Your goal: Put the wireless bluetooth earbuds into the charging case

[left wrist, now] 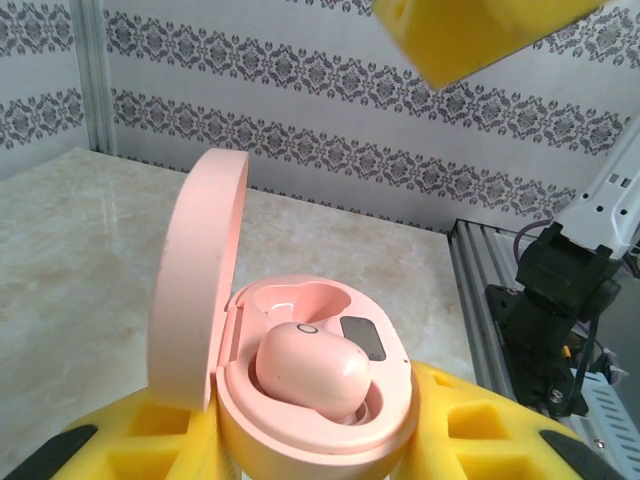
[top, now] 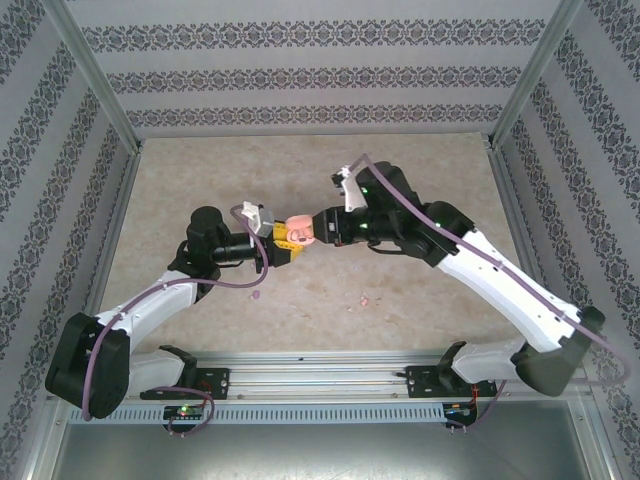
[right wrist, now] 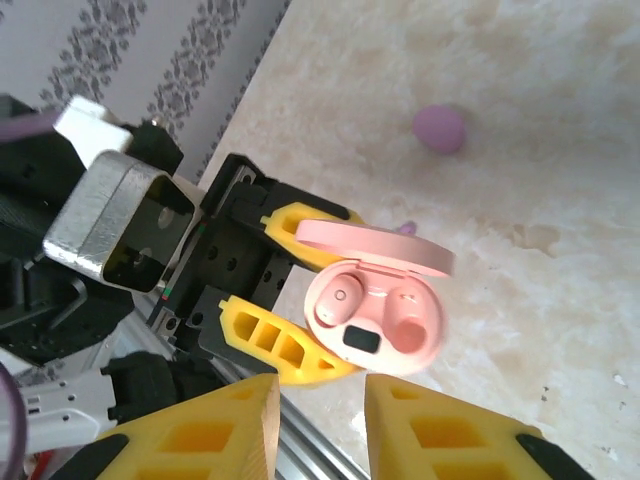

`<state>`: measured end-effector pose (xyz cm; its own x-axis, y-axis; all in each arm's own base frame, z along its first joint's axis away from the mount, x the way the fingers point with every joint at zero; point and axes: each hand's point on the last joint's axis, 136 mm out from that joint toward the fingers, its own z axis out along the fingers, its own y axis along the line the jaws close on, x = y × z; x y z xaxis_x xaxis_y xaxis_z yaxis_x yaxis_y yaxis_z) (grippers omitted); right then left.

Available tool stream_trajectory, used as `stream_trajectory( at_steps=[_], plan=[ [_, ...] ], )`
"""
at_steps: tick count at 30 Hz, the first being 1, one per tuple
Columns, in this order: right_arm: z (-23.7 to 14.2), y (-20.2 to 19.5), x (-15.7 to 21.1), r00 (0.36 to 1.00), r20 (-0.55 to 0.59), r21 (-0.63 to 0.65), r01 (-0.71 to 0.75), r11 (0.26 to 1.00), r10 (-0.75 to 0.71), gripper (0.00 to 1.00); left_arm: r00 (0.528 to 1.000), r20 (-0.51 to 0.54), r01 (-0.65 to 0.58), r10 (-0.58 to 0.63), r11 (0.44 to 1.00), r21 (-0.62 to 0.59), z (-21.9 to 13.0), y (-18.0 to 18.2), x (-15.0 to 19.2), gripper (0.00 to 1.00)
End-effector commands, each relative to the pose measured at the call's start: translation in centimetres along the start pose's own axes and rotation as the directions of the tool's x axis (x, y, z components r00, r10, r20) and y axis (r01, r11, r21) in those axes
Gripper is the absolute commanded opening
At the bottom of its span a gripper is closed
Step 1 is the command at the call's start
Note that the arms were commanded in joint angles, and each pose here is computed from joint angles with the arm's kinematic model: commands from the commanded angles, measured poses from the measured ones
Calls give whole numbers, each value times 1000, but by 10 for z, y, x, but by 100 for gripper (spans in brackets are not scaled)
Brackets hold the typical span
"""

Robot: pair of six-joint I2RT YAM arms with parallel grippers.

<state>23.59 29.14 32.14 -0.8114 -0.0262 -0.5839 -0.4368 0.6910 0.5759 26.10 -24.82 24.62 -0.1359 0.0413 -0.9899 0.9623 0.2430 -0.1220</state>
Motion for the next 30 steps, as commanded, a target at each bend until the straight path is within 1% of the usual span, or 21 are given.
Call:
stream_trajectory(
  at_steps=[1, 4, 7, 13, 16, 25, 30],
  plan=[
    [-7, -32, -2, 991, 69, 75, -118, 990, 113, 29, 987, 62, -149, 149, 989, -13, -2, -5, -19, 14],
    [-11, -58, 4, 973, 98, 97, -219, 971, 209, 29, 982, 66, -178, 179, 984, -29, -2, -4, -21, 14],
    [-12, -80, 13, 954, 108, 123, -290, 949, 278, 29, 979, 66, -193, 195, 980, -40, -3, -2, -23, 14],
    [2, -131, 51, 899, 61, 225, -436, 872, 434, 29, 975, 63, -208, 212, 976, -55, -2, 1, -22, 14],
    [14, -149, 67, 862, 48, 244, -501, 831, 505, 29, 976, 58, -207, 210, 976, -63, -2, 3, -20, 14],
    [49, -196, 124, 737, 13, 336, -640, 691, 676, 31, 988, 22, -152, 153, 986, -62, 2, 10, -4, 14],
    [64, -211, 148, 695, -19, 377, -661, 649, 718, 31, 992, 15, -127, 129, 990, -56, 2, 9, 3, 14]
  ],
)
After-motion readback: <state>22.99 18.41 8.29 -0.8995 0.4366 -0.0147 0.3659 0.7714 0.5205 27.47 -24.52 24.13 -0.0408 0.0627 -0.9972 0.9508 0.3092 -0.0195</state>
